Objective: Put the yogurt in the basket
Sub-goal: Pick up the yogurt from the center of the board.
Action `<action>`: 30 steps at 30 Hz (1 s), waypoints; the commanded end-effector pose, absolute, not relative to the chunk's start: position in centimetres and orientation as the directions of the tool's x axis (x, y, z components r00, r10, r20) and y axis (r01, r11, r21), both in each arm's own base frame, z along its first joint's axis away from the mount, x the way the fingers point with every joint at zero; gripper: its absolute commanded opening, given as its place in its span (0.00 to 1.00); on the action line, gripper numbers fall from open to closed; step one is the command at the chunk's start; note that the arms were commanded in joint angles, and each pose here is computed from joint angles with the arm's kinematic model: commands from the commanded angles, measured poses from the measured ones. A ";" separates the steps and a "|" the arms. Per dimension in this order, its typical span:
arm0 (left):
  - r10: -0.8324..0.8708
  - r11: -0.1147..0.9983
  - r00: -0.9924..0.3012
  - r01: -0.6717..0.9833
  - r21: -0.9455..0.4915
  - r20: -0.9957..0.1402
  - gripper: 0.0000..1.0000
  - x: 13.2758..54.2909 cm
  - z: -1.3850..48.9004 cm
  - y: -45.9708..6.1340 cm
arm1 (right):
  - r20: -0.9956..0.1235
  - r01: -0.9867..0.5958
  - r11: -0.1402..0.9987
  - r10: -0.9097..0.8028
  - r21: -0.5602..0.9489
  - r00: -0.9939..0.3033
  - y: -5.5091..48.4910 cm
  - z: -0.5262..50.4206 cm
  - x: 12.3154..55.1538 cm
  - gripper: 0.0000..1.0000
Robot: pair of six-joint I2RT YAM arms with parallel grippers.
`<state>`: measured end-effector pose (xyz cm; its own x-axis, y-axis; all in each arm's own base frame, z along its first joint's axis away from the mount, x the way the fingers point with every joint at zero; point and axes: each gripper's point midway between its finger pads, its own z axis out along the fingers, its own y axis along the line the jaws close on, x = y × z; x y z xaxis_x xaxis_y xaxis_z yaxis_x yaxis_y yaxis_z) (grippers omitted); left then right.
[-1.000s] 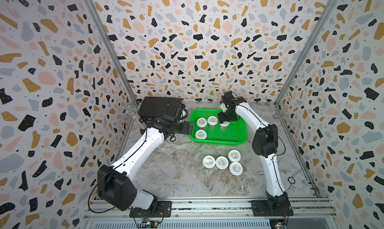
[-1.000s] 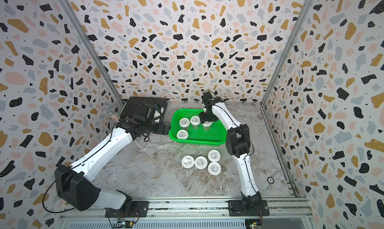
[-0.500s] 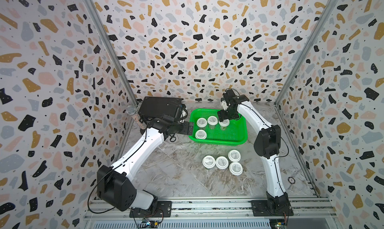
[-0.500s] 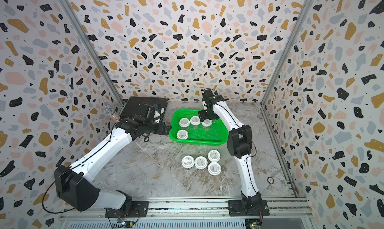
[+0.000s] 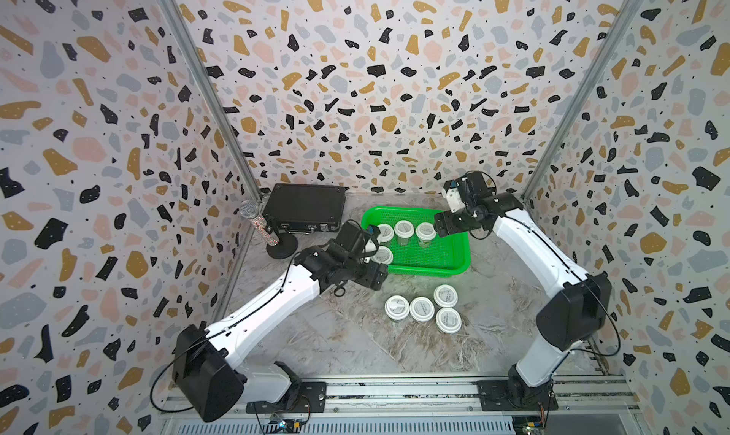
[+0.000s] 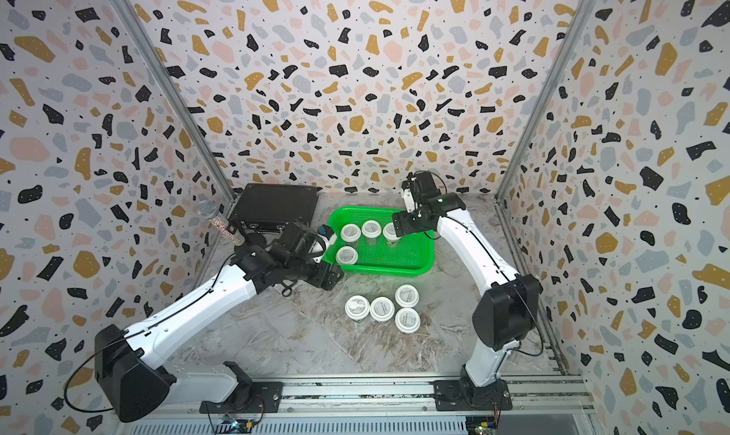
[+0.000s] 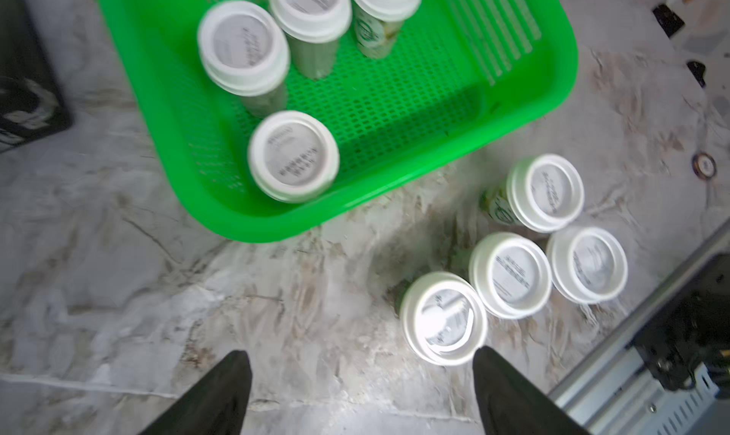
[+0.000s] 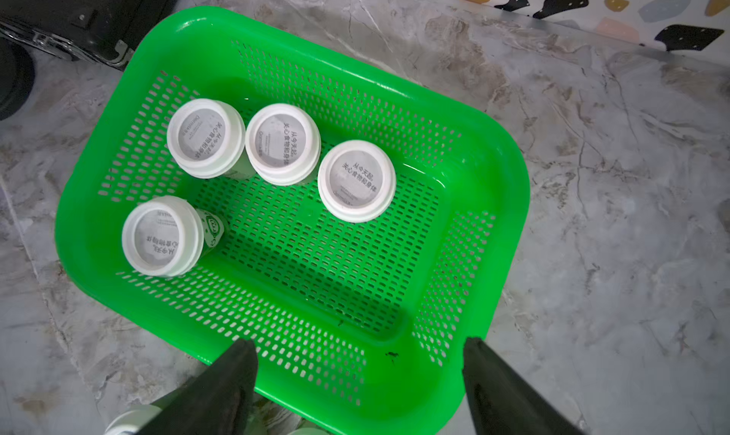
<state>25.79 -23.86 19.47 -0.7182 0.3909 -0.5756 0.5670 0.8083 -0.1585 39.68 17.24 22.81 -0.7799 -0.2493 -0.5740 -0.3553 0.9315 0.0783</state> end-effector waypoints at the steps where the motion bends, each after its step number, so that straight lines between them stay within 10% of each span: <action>1: 0.422 0.794 -0.706 0.590 -0.143 -0.569 0.89 23.6 18.8 -24.8 | -0.646 -0.348 0.933 -0.209 0.093 -0.734 16.5 24.2 38.4 0.86; 30: 0.560 0.754 -0.701 0.652 -0.079 -0.441 0.78 22.1 10.3 -30.1 | -0.659 -0.292 0.950 -0.149 0.112 -0.737 13.5 23.3 32.5 0.86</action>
<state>21.48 -29.15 9.52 -0.7143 0.5666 -0.4108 0.6488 0.7561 -0.0853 32.54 13.77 22.63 -0.7482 -0.1629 -0.6431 -0.3006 0.9474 0.1098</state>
